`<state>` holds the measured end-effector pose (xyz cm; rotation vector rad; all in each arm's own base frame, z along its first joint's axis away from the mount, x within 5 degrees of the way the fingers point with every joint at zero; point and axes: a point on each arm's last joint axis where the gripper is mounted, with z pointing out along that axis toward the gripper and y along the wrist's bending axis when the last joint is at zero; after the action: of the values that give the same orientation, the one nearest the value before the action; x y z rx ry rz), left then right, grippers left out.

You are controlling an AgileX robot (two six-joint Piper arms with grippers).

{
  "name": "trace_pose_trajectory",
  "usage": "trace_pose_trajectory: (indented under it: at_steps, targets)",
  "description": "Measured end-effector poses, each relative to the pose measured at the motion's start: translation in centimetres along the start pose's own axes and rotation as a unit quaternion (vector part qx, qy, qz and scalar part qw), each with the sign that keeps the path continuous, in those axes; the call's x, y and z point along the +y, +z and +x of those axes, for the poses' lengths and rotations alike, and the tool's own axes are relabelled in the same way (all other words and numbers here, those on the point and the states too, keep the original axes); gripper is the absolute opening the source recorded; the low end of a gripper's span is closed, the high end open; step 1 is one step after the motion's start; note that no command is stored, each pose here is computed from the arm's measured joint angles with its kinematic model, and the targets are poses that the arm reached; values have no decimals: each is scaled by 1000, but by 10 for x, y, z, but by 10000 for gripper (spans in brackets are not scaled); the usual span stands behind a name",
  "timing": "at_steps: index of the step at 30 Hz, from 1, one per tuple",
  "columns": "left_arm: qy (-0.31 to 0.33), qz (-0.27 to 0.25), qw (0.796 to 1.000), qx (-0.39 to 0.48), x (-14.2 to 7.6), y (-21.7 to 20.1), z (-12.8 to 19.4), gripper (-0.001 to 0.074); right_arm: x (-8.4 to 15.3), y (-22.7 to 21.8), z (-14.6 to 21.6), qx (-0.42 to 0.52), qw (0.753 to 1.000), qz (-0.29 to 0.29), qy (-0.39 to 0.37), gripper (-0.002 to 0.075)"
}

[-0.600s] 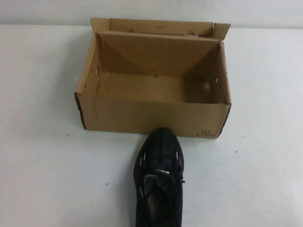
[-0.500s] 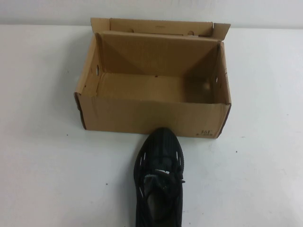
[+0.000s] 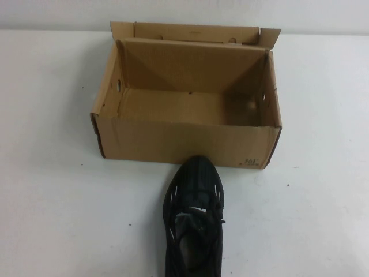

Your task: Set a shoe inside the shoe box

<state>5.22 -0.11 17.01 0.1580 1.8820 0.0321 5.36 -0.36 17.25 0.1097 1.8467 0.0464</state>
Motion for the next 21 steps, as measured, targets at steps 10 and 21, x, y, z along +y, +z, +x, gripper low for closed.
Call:
trace_pose_trajectory:
  at_steps: [10, 21]
  targets:
    - [0, 0, 1000, 0, 0, 0, 0, -4, 0, 0, 0, 0, 1000, 0, 0, -17]
    - [0, 1, 1000, -24, 0, 0, -4, -4, 2, 0, -6, -35, 999, -10, -1, -17]
